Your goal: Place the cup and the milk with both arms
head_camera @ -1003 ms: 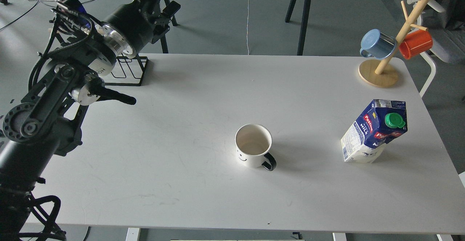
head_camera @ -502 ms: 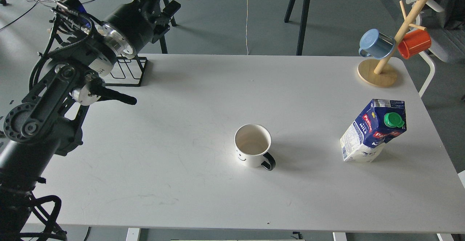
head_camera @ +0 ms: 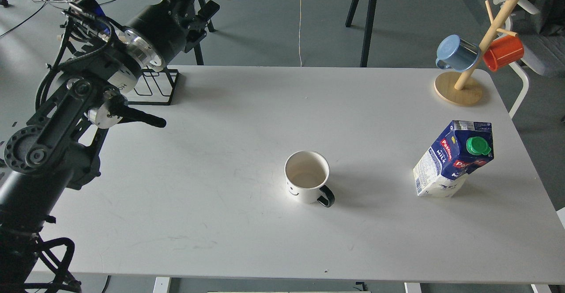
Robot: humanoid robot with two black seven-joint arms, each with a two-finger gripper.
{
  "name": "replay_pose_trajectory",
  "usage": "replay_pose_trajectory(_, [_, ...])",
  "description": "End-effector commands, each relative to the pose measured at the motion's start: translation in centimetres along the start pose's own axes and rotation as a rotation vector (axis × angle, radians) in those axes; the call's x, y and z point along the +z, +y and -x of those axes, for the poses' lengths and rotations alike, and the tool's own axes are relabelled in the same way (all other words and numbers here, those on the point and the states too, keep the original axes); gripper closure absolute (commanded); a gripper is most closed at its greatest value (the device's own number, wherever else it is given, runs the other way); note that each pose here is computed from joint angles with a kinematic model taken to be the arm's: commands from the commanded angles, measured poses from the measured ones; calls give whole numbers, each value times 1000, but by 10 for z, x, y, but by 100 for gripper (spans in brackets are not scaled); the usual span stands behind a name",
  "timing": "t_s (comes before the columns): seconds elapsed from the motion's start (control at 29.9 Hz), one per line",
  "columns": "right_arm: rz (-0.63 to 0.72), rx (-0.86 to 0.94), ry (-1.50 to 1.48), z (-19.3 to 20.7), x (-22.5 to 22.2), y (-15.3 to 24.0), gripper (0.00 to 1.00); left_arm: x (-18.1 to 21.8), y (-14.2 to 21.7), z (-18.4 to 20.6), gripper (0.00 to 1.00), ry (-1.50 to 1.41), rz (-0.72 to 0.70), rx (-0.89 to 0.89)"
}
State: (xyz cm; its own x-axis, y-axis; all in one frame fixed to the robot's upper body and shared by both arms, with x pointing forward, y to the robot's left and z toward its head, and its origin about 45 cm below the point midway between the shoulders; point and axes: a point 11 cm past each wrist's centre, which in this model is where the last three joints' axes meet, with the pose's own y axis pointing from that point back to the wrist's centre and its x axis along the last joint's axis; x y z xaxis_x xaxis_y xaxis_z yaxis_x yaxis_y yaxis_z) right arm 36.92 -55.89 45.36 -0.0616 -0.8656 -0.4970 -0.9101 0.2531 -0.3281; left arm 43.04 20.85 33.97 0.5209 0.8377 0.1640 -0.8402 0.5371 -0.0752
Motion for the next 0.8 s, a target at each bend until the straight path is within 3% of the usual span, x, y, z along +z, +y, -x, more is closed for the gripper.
replay_pose_trajectory(0.0, [-19,1,3,-2,-5,-2,1,0,-1,1,0,0,-3,-2])
replay_pose_trajectory(0.13, [-4,4,38,-8,3,-3,1,2,-2,2,0,-3,-4,-6])
replay_pose_trajectory(0.4, [80,-119,-20,23,49,-4,1,2,-3,3,0,-2,-2,-8])
replay_pose_trajectory(0.77, [321,-257,-241,130,148,15,1,2,-3,4,0,-2,-5,-10])
